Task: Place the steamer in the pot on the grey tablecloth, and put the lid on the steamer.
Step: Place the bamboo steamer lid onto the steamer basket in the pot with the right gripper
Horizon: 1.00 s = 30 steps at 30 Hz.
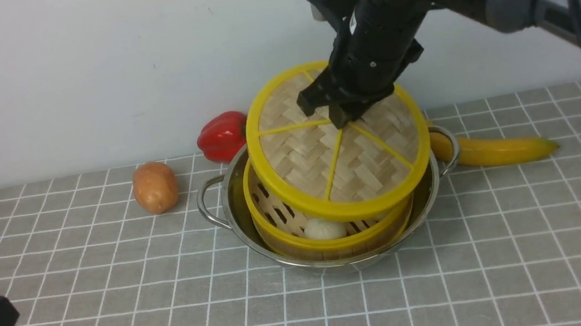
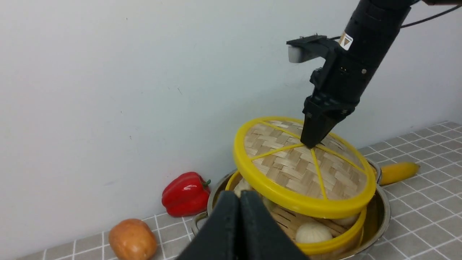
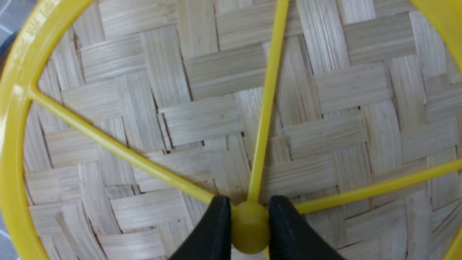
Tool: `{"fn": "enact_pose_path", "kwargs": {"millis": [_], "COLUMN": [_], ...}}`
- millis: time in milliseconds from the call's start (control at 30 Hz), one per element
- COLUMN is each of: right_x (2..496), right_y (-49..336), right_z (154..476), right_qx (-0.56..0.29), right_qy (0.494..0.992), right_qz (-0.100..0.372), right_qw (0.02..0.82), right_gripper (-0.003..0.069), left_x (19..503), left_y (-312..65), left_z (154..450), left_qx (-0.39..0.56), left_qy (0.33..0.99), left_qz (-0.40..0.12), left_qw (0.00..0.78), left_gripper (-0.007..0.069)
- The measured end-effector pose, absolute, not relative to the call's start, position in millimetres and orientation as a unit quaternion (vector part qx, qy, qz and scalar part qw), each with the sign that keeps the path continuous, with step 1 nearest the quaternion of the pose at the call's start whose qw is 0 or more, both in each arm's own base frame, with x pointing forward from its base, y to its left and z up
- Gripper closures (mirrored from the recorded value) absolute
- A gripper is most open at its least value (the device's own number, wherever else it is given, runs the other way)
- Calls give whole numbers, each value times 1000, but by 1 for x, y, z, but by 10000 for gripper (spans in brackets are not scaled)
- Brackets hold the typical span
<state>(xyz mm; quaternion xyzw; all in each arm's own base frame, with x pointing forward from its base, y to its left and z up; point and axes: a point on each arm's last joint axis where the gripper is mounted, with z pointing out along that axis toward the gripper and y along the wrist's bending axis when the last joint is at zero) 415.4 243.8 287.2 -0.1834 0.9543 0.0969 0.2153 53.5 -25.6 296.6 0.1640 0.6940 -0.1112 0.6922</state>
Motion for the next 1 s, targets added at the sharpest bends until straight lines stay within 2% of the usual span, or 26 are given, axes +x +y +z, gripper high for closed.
{"fn": "enact_pose_path", "kwargs": {"millis": [400,700,1000], "right_x": [420,420,418], "right_y": [252,261,268], "right_z": [262,245,243], "right_qx": [-191,-225,-249], "right_qy": [958,954,948], "right_qz": [114,105,96], "right_qw": [183,170,174], "right_gripper": [512,512,512], "left_x": [56,56,56], "left_y": [-26,-26,-26], "left_z": [290,289,289], "left_qx": [164,164,164], "left_qy": [703,703,703], "left_qz": [-111,-111,-111], "left_qw": [683,683,683], "left_gripper": [644,643,635]}}
